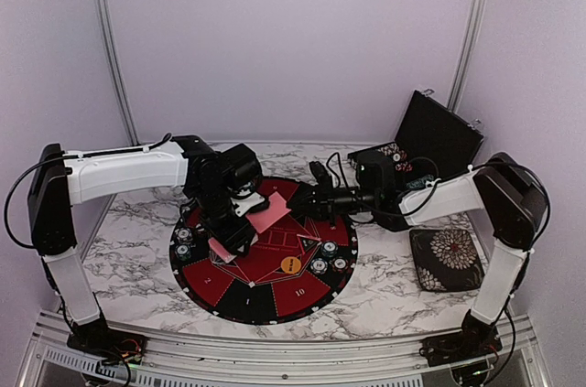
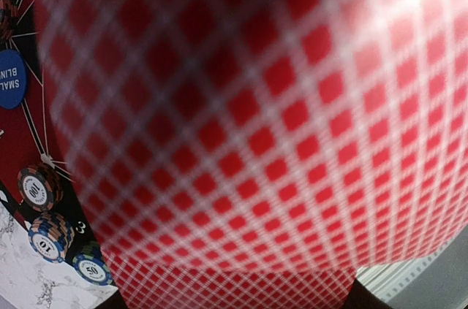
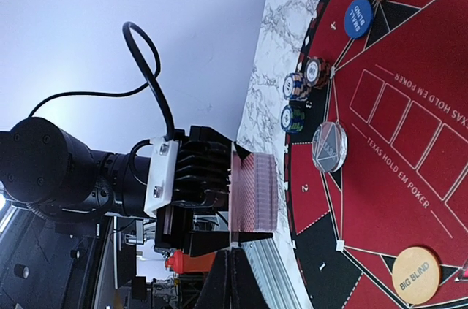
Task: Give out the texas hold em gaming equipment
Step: Distribute the poker card at position 2.
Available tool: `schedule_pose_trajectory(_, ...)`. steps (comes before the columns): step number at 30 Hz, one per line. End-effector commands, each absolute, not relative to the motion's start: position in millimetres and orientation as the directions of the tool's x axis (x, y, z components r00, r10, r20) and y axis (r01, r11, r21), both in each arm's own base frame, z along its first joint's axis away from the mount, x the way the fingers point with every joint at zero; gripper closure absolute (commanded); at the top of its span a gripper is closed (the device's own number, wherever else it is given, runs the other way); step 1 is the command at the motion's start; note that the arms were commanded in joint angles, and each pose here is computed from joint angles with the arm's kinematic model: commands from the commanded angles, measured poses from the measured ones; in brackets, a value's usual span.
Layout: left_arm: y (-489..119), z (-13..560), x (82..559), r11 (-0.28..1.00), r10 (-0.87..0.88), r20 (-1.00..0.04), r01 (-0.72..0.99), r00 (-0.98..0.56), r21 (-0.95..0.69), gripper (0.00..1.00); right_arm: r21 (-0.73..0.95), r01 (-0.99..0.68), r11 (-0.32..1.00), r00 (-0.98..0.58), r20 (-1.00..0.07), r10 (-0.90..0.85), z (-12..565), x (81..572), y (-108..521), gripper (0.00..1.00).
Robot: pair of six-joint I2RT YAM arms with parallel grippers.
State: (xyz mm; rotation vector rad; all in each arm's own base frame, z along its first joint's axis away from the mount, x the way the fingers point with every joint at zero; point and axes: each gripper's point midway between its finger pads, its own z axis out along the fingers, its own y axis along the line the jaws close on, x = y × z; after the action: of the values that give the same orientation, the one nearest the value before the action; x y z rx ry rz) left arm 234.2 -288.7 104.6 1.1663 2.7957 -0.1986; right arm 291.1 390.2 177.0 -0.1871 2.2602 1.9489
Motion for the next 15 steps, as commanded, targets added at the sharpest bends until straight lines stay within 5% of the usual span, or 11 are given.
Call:
schedule_pose_trajectory(1, -284.0, 117.6, 238.9, 0.715, 0.673, -0.195, 0.695, -0.713, -0.076, 0.49, 0.967, -0.217, 0.13, -0.975, -0.222, 0.024, 190.0, 297.1, 380.9, 1.0)
schedule_pose_trajectory(15, -263.9, 119.2, 240.4, 0.756, 0.623, -0.206, 0.649, -0.754, -0.085, 0.5, 0.965, -0.209, 0.161, -0.971, -0.224, 0.087, 180.7, 330.4, 361.4, 1.0)
